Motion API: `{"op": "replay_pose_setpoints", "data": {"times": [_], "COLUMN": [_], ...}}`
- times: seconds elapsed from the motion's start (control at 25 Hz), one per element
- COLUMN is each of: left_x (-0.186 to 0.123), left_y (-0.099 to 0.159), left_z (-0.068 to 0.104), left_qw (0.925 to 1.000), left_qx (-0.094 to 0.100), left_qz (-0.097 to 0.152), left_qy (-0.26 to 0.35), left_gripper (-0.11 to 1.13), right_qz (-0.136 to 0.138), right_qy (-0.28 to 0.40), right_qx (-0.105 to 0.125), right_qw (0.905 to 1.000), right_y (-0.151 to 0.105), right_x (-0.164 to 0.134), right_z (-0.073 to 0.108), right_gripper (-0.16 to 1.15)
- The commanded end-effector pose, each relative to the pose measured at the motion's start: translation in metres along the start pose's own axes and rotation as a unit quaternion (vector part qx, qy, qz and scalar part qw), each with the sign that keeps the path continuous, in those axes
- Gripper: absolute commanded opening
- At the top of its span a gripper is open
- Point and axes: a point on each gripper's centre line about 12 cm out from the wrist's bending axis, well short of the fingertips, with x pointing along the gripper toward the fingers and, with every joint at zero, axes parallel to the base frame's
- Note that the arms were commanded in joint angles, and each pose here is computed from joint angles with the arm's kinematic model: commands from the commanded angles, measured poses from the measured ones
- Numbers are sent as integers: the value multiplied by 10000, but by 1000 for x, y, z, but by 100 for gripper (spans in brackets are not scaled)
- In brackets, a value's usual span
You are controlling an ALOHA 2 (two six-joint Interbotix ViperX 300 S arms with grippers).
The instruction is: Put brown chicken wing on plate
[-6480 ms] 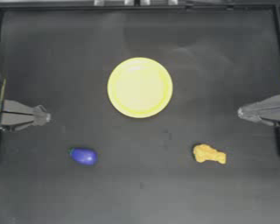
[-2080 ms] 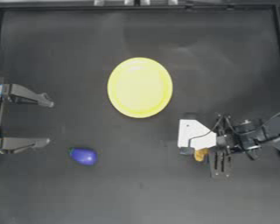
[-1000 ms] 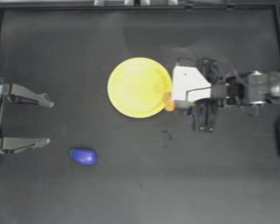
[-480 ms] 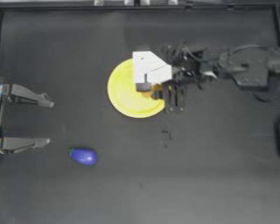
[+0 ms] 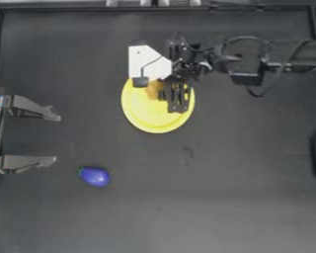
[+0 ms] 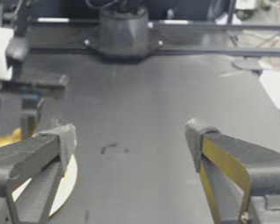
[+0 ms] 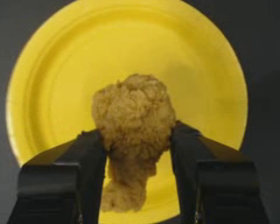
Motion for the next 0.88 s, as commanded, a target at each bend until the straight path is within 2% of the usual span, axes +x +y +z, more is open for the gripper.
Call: {"op": "replay_pose_setpoints", "data": {"times": [0.04,0.4,0.72,0.8,0.88], "left_x": [4,4,3,3,3], "left_y": [0,0,0,0,0], "left_z": [0,-1,-1,-2,-2], "left_qw": [10000,10000,10000,10000,10000], "left_qx": [-15,-16,-31,-23,-31], "left_qz": [3,10,11,11,11], "left_qy": [46,53,61,69,69], "left_gripper": [103,103,103,103,103], "right_qz": [-43,196,181,172,169], "right_qy": [-173,-88,-53,-41,-49], "right_qx": [-36,-6,35,30,22], "right_qw": [9998,9998,9998,9998,9998], "right_y": [-6,-3,-9,-10,-10], "right_x": [-4,19,23,24,24], "right_z": [15,15,12,11,11], "right_gripper": [35,35,37,39,46]}}
